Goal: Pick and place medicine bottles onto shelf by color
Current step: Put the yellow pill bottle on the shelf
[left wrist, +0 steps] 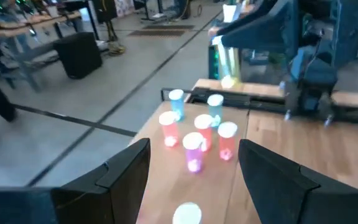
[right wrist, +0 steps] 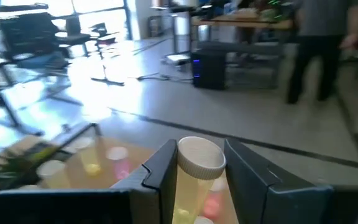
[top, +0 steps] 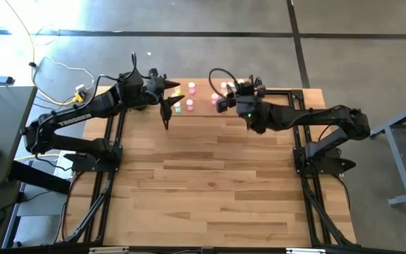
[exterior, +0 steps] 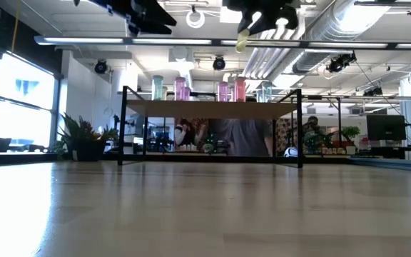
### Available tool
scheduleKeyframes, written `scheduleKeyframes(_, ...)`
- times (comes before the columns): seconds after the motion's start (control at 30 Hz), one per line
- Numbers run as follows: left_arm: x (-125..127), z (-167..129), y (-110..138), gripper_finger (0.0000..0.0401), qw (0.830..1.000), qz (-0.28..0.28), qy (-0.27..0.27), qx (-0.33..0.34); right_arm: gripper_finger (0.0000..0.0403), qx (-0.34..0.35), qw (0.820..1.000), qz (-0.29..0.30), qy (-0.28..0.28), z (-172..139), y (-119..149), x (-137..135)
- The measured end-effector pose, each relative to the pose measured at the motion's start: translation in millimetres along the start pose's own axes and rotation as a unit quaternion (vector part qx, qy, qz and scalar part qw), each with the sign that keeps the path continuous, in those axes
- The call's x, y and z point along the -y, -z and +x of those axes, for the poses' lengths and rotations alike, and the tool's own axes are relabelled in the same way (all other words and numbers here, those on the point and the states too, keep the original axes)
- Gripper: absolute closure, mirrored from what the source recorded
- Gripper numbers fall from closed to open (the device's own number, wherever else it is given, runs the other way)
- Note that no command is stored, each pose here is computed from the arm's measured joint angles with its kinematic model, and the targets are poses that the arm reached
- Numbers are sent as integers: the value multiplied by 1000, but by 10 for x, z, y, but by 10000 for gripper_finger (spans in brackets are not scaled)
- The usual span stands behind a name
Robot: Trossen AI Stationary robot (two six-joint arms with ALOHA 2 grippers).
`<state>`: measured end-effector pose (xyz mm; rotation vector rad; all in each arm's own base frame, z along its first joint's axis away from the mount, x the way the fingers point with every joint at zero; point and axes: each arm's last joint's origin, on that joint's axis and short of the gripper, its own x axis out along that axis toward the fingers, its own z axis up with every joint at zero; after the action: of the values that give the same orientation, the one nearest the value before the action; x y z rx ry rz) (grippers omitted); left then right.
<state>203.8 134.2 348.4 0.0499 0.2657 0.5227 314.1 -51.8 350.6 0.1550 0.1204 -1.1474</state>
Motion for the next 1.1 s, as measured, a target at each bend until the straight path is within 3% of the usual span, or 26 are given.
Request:
scheduleKeyframes(0.2, -26, 188, 37, 165, 995, -76, 59, 11, 299, 0, 992, 23, -125, 207, -146, 32)
scheduleKeyframes(0.43, -30, 380, 56, 165, 984, -128, 121, 33, 299, 11, 977, 18, -210, 349, -238, 92)
scheduleKeyframes(0.77, -31, 598, 77, 165, 965, -184, 179, 60, 299, 44, 933, 3, -357, 405, -350, 94)
scheduleKeyframes(0.93, -93, 660, 90, 165, 959, -209, 176, 71, 299, 38, 919, 1, -392, 421, -348, 98)
scheduleKeyframes(1.1, -127, 659, 84, 165, 957, -212, 182, 77, 299, 38, 918, 10, -394, 418, -354, 96)
